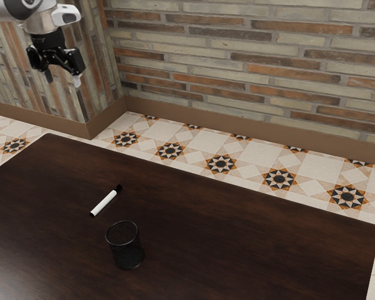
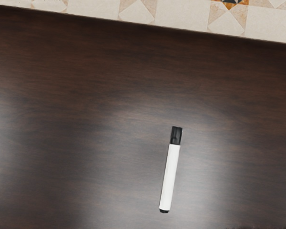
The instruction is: Put the marker into the pen holder.
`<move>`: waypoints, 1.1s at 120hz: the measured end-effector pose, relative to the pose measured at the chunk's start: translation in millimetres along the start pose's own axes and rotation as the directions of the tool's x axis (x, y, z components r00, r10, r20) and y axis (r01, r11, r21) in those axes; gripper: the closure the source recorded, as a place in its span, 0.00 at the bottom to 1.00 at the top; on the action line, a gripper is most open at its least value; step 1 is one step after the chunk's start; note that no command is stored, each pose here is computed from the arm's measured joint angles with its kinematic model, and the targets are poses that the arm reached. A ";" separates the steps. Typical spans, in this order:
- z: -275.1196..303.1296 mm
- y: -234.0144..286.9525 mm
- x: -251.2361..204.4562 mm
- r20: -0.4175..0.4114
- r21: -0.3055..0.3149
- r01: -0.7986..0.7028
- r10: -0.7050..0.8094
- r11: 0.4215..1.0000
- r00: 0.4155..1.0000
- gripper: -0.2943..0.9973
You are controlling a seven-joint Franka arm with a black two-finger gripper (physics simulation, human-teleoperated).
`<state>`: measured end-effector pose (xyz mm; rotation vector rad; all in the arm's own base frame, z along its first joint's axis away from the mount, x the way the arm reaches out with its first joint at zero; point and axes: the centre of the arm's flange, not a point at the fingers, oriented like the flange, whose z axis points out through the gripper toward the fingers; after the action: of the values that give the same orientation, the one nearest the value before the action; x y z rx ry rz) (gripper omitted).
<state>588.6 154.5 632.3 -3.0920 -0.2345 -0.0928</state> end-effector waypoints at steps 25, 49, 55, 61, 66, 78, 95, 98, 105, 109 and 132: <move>-1.4 32.1 7.2 -0.021 -0.010 -0.124 0.123 0.992 0.992 0.24; 135.1 55.8 44.5 0.188 -0.018 -0.193 0.193 0.981 0.963 0.24; 170.5 54.3 45.4 0.231 -0.022 -0.199 0.198 0.980 0.953 0.24; 197.6 49.2 46.7 0.249 -0.025 -0.199 0.198 0.980 0.948 0.24; 215.6 43.8 50.0 0.251 -0.023 -0.198 0.197 0.980 0.948 0.24; 257.4 34.9 60.1 0.235 -0.029 -0.195 0.196 0.980 0.952 0.24; 314.0 34.9 48.7 0.241 -0.055 -0.201 0.208 0.978 0.948 0.24; 320.7 36.0 46.2 0.240 -0.057 -0.205 0.212 0.977 0.947 0.24; 333.8 39.7 41.4 0.233 -0.058 -0.216 0.223 0.975 0.947 0.24; 339.6 42.0 39.1 0.229 -0.058 -0.222 0.230 0.973 0.946 0.24; 360.8 50.6 26.0 0.200 -0.051 -0.258 0.263 0.965 0.944 0.24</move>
<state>642.4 124.2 272.3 -3.1212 0.1736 0.2350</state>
